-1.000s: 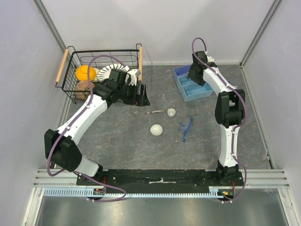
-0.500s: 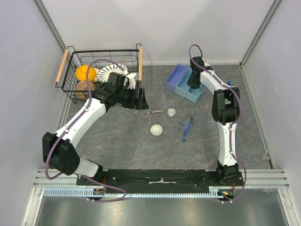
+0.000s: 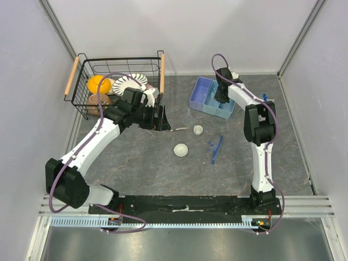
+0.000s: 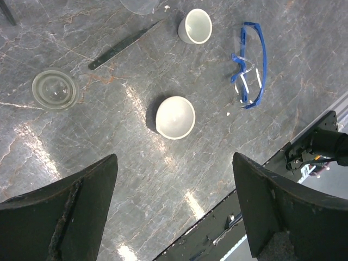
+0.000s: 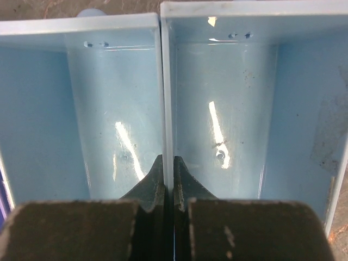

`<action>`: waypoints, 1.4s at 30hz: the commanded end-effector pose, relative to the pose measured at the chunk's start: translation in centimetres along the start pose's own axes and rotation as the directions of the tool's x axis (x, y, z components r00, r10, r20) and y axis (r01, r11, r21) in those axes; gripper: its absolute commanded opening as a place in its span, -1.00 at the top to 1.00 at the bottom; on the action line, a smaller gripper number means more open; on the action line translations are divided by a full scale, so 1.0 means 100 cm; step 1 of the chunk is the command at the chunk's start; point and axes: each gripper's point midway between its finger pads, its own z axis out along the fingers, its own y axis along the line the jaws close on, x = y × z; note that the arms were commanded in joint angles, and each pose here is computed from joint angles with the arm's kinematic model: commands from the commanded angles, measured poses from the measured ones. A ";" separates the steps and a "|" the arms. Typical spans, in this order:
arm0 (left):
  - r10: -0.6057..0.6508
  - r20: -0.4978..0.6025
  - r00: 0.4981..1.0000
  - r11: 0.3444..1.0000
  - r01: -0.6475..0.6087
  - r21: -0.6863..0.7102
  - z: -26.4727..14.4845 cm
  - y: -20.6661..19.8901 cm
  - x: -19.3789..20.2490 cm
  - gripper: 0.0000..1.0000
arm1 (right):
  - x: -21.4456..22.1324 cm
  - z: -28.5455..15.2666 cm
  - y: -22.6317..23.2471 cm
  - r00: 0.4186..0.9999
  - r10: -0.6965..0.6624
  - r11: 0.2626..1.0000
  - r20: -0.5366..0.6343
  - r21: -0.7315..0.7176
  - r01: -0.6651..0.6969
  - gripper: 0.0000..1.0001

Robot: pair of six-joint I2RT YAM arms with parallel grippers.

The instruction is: Organize the chemistry lab equipment

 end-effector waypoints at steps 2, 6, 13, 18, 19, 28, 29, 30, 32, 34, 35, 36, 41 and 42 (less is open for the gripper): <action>-0.012 0.044 0.999 0.998 0.010 0.055 -0.015 -0.014 -0.002 -0.84 | 0.055 0.009 0.001 0.996 -0.026 0.999 -0.088 0.023 0.028 1.00; -0.022 0.036 0.999 0.998 0.019 0.063 -0.017 -0.014 0.008 -0.83 | 0.076 0.003 0.011 0.993 -0.073 0.997 -0.092 0.032 0.076 1.00; -0.034 0.030 0.999 0.997 0.032 0.065 -0.021 -0.011 0.029 -0.82 | 0.110 -0.008 0.019 0.985 -0.140 0.988 -0.101 0.054 0.146 1.00; -0.026 0.038 0.999 0.996 0.022 0.083 -0.027 -0.014 0.036 -0.82 | 0.131 -0.022 0.012 0.981 -0.164 0.982 -0.101 0.078 0.172 1.00; -0.021 0.044 0.999 0.996 0.017 0.087 -0.029 -0.015 0.036 -0.81 | 0.133 -0.024 0.011 0.982 -0.163 0.982 -0.098 0.080 0.171 1.00; -0.001 0.054 0.999 0.993 -0.005 0.118 -0.038 -0.022 0.043 -0.81 | 0.176 -0.056 -0.006 0.977 -0.184 0.975 -0.106 0.102 0.195 1.00; 0.002 0.056 0.998 0.992 -0.009 0.127 -0.040 -0.023 0.043 -0.80 | 0.182 -0.062 -0.001 0.977 -0.189 0.976 -0.098 0.094 0.198 1.00; 0.002 0.054 0.999 0.991 -0.009 0.132 -0.040 -0.024 0.044 -0.80 | 0.186 -0.065 -0.001 0.977 -0.187 0.976 -0.100 0.095 0.196 1.00; 0.005 0.057 0.998 0.990 -0.013 0.143 -0.042 -0.026 0.045 -0.79 | 0.201 -0.071 -0.002 0.976 -0.192 0.975 -0.104 0.095 0.202 1.00; 0.008 0.063 0.998 0.989 -0.017 0.146 -0.045 -0.028 0.046 -0.79 | 0.211 -0.074 -0.004 0.973 -0.202 0.972 -0.109 0.101 0.213 1.00; 0.010 0.064 0.998 0.988 -0.019 0.150 -0.046 -0.029 0.047 -0.79 | 0.216 -0.076 -0.002 0.972 -0.208 0.971 -0.111 0.096 0.219 1.00; 0.011 0.067 0.998 0.988 -0.021 0.151 -0.048 -0.029 0.048 -0.79 | 0.219 -0.077 -0.002 0.974 -0.200 0.973 -0.110 0.097 0.211 1.00; 0.009 0.065 0.998 0.987 -0.019 0.162 -0.054 -0.033 0.052 -0.79 | 0.233 -0.085 -0.003 0.972 -0.204 0.972 -0.115 0.098 0.215 1.00; 0.006 0.065 0.998 0.986 -0.016 0.163 -0.055 -0.033 0.054 -0.79 | 0.233 -0.087 -0.004 0.973 -0.200 0.972 -0.113 0.104 0.212 1.00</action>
